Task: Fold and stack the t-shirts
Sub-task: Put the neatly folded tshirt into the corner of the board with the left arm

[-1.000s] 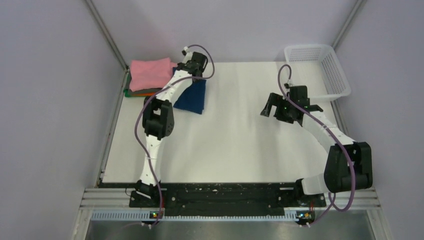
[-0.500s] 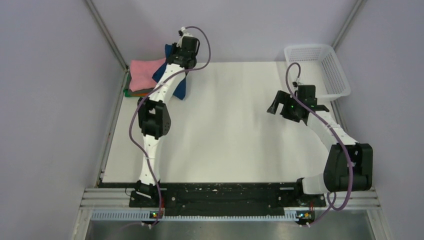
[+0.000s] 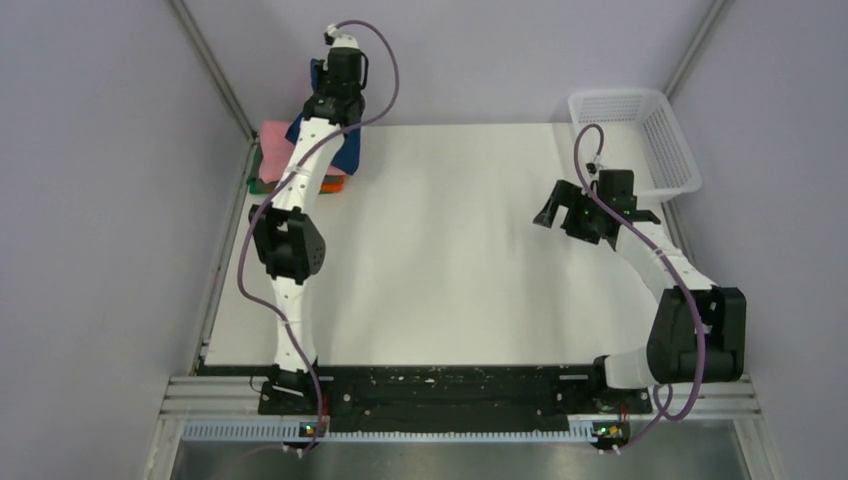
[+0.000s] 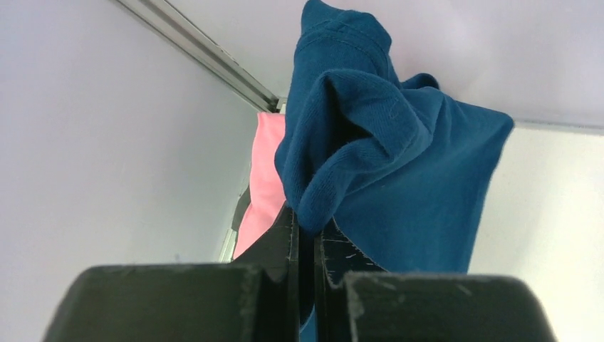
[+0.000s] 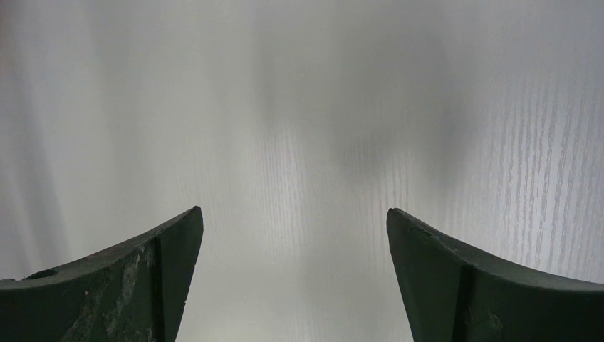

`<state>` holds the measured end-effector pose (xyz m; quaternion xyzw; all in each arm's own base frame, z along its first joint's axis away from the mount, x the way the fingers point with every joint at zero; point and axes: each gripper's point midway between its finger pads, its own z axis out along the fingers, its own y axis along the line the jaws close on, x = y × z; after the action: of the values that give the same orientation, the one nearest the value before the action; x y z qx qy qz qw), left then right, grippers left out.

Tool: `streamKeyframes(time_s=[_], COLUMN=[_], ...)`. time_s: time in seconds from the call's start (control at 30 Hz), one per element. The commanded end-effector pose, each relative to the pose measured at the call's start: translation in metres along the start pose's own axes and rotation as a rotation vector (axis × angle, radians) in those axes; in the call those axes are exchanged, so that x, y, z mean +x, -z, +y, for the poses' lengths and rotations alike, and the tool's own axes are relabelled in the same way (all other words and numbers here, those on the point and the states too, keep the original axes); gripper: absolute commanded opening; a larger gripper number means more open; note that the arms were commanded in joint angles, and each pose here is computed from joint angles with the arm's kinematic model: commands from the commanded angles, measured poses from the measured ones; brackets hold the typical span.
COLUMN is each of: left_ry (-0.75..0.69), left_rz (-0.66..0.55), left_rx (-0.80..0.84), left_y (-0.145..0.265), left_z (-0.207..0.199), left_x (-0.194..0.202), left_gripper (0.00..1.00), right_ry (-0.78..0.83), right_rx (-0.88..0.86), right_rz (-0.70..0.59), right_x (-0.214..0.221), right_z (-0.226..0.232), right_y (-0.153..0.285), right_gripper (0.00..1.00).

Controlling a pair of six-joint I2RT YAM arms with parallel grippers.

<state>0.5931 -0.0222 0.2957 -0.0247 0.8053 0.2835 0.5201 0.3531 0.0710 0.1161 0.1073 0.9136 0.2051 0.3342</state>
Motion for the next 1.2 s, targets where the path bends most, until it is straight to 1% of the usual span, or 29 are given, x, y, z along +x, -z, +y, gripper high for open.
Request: streamKeyframes(time_s=[0.0,0.13,0.2,0.33,0.4,0.5,0.77,0.9,0.97,1.07,1.1,1.13,1.17], left_ry=[0.18,0.181,0.16,0.112,0.118,0.142,0.123,0.089,0.075,0.098,0.1,0.103,0.102], left_rz=[-0.084,-0.017,-0.002,0.013,0.025,0.015,-0.066,-0.049,-0.036,-0.049,-0.046,-0.047,-0.047], left_rx=[0.04,0.075,0.034,-0.099,-0.131,-0.133,-0.241,-0.309,-0.315,-0.352,-0.364,-0.376,-0.384], left_y=[0.007,-0.022,-0.035,-0.06,-0.071,-0.089,-0.106,-0.11,-0.113,-0.114,-0.115,-0.115,-0.115], left_z=[0.038,0.031,0.035,0.056,0.063,0.069,0.084,0.093,0.094,0.101,0.103,0.104,0.105], left_x=[-0.037,-0.009,0.001,0.017,0.027,0.038,0.042,0.053,0.061,0.061,0.063,0.064,0.064], left_gripper=[0.0,0.0,0.0,0.0,0.0,0.0,0.0,0.0,0.0,0.0,0.07,0.27,0.51], right_ry=[0.01,0.006,0.005,0.004,0.002,0.001,0.0,0.0,-0.001,-0.002,-0.002,-0.002,-0.003], right_rx=[-0.027,-0.018,-0.01,-0.001,0.006,0.01,0.042,0.053,0.052,0.053,0.052,0.053,0.053], right_rz=[-0.059,-0.053,-0.052,-0.047,-0.041,-0.038,-0.041,-0.041,-0.034,-0.032,-0.03,-0.029,-0.029], right_x=[-0.023,-0.023,-0.024,-0.025,-0.025,-0.023,-0.025,-0.025,-0.024,-0.024,-0.024,-0.024,-0.024], right_z=[0.007,0.006,0.005,0.005,0.004,0.003,-0.003,-0.005,-0.005,-0.006,-0.006,-0.006,-0.006], right_y=[0.001,0.001,0.002,0.004,0.005,0.004,0.002,0.0,-0.001,-0.003,-0.003,-0.004,-0.004], right_gripper=[0.99,0.99,0.99,0.99,0.99,0.99,0.99,0.99,0.99,0.99,0.99,0.99,0.99])
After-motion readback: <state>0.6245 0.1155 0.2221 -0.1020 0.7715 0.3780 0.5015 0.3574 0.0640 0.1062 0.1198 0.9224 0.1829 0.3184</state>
